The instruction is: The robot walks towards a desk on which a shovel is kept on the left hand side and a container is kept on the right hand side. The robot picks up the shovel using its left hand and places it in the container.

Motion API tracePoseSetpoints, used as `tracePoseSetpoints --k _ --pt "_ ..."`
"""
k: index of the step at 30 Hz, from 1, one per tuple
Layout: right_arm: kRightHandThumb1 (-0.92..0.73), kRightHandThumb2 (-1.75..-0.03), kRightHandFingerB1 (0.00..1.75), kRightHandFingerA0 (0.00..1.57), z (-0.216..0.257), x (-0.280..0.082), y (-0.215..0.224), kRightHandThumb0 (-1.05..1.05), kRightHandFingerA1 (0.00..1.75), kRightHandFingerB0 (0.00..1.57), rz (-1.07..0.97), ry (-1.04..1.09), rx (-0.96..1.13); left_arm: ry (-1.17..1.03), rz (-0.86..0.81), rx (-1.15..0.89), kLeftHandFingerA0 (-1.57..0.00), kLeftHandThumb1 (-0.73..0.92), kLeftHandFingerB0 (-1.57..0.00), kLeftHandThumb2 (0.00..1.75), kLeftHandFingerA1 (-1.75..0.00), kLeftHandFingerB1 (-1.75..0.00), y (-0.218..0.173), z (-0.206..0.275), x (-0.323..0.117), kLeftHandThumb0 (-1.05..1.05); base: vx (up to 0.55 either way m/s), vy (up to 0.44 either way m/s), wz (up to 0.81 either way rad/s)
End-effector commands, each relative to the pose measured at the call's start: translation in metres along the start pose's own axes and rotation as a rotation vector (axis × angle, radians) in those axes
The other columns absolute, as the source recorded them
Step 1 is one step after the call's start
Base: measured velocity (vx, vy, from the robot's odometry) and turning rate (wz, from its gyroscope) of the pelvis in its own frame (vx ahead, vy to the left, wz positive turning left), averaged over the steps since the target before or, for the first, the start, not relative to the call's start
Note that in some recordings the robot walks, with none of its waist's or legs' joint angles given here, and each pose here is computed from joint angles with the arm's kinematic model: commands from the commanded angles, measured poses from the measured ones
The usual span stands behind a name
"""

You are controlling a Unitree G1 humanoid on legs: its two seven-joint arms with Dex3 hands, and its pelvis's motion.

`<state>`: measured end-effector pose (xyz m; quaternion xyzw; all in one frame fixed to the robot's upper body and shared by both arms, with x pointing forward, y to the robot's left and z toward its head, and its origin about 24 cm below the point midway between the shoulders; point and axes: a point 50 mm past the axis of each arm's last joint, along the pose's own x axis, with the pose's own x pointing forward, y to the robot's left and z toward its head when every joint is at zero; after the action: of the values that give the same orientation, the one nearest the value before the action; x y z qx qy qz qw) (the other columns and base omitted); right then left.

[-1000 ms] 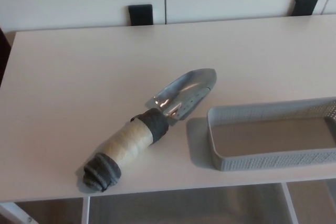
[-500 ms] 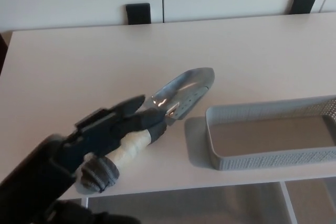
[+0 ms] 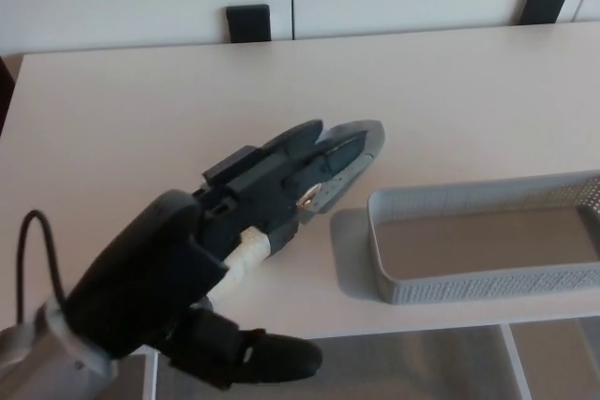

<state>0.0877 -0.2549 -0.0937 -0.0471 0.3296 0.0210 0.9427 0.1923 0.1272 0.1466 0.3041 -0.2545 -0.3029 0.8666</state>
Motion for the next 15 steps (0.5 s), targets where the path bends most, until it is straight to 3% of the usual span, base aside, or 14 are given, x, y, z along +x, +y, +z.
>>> tracePoseSetpoints --k 1,4,5,6,7,15 --pt "-0.53 -0.82 0.49 0.55 0.005 0.001 -0.004 -0.45 0.61 0.29 0.007 -0.005 -0.041 0.607 0.019 0.492 0.00 0.42 -0.04 0.77 0.00 -0.11 -0.023 -0.071 0.033 -0.68 0.00 0.000 0.00" --pt "-0.53 -0.83 0.49 0.56 0.004 0.001 -0.005 -0.45 0.62 0.30 0.013 -0.010 -0.053 0.661 -0.002 0.495 0.00 0.41 -0.06 0.75 0.00 -0.13 -0.031 -0.083 0.032 -0.64 0.00 0.000 0.00" --pt "-0.67 -0.59 0.38 0.63 0.004 0.001 -0.005 -0.40 0.52 0.37 0.014 -0.010 -0.054 0.671 -0.008 0.501 0.00 0.41 -0.07 0.74 -0.01 -0.12 -0.032 -0.086 0.031 -0.64 0.00 0.000 0.00" --pt "-0.67 -0.59 0.38 0.63 0.004 0.001 -0.005 -0.40 0.52 0.37 0.015 -0.010 -0.058 0.678 -0.012 0.506 0.00 0.41 -0.07 0.74 -0.01 -0.12 -0.034 -0.089 0.030 -0.64 0.00 0.000 0.00" --pt "-0.53 -0.83 0.50 0.56 0.004 0.001 -0.005 -0.46 0.62 0.31 0.016 -0.009 -0.060 0.689 -0.012 0.513 0.00 0.40 -0.06 0.74 -0.03 -0.13 -0.034 -0.091 0.030 -0.63 0.00 0.000 0.00" --pt "-0.53 -0.84 0.50 0.54 0.003 0.002 -0.005 -0.47 0.62 0.31 0.027 -0.004 -0.076 0.795 0.000 0.556 0.00 0.41 -0.08 0.74 0.00 -0.14 -0.038 -0.117 0.018 -0.65 0.00 0.000 0.00"
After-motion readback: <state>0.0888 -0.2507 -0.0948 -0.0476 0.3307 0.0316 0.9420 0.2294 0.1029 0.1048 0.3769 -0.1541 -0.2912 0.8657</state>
